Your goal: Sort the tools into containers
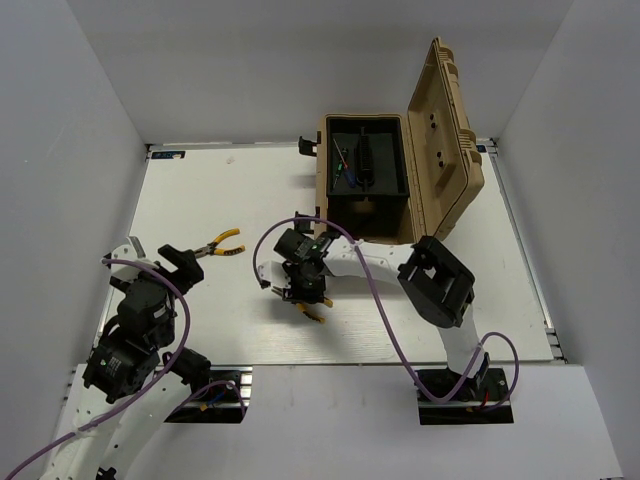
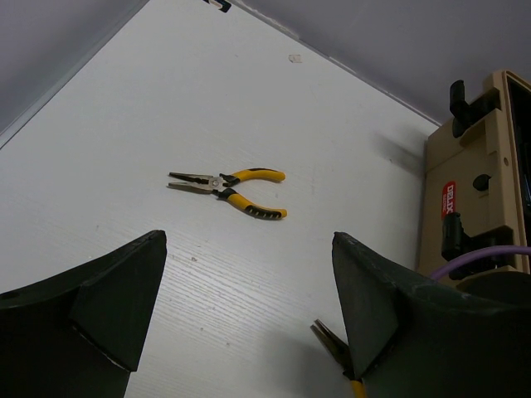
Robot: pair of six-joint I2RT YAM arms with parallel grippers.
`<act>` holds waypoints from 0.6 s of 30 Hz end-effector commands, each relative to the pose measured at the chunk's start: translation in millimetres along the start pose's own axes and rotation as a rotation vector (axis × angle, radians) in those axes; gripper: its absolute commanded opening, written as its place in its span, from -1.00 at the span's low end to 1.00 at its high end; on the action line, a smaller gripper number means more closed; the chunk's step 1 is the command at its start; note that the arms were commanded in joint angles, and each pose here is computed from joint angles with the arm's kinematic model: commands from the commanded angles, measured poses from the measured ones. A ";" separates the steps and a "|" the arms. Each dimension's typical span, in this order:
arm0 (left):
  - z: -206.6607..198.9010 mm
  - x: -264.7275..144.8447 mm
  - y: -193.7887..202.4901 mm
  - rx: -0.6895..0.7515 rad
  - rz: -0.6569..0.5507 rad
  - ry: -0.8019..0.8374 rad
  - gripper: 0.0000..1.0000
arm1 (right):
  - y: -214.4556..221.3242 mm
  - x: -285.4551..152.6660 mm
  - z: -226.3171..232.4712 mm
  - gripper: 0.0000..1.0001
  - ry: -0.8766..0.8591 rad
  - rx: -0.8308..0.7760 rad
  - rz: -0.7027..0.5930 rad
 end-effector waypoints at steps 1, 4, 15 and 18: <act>0.4 1.1 1.4 0.006 0.001 -0.003 0.82 | -3.3 11.3 4.1 0.04 -0.028 0.010 0.016; 0.4 1.1 1.4 0.006 0.001 -0.003 0.82 | 2.2 19.6 14.5 -0.10 -0.085 0.025 0.033; 6.6 0.0 0.8 -0.009 -0.008 -0.032 0.82 | -24.0 -23.7 49.6 -1.00 -0.264 0.050 -0.027; 10.8 -1.4 -0.8 -0.020 -0.020 -0.048 0.82 | -48.1 -50.7 62.3 -1.00 -0.337 0.042 -0.089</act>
Point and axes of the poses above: each gripper's point midway between its finger pads, its own x axis out along the fingers, its own z axis along the line the jaws close on, y = z × x, the point moved 1 cm from there along -x, back along the fingers, and after that the axes turned 2 degrees about x, right-handed, at the moved point
